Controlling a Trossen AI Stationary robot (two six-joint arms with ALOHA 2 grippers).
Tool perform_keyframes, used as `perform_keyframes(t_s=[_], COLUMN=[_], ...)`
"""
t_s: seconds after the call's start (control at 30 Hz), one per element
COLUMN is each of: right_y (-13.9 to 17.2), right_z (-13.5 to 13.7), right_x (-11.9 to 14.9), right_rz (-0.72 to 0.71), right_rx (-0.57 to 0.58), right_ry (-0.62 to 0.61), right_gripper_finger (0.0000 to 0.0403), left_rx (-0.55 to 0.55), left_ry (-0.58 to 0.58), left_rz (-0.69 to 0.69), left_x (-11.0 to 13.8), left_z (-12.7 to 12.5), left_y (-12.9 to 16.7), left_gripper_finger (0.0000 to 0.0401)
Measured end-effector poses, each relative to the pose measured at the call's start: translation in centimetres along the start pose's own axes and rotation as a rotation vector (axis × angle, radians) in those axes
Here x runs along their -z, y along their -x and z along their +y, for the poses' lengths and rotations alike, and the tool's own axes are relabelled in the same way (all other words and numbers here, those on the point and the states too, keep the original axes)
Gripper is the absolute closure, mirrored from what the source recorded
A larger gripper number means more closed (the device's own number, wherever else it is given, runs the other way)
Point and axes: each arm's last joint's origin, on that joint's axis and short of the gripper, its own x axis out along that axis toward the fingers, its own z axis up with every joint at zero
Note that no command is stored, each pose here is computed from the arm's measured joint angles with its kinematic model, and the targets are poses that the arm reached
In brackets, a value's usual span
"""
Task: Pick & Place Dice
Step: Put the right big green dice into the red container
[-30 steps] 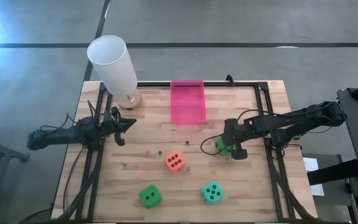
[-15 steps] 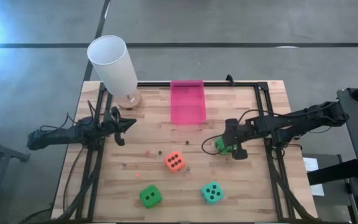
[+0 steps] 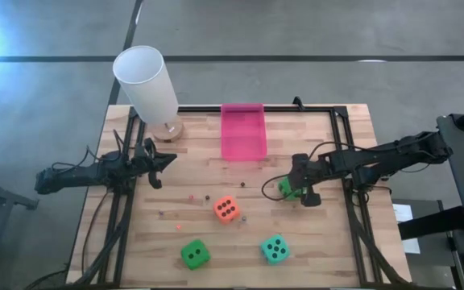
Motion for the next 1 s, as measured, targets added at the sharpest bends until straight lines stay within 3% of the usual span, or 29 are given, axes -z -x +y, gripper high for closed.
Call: perform_keyframes(t_s=[1.0], right_y=[1.7], right_z=[-0.1], right_x=[-0.3], right_rz=[-0.047], right_rx=[0.023], right_ry=[0.007], right_gripper_finger=[0.0003], left_rx=[0.000], left_ry=[0.000], left_rz=[0.000], left_x=[0.0], left_z=[0.0], left_y=[0.0], left_gripper_finger=[0.0395])
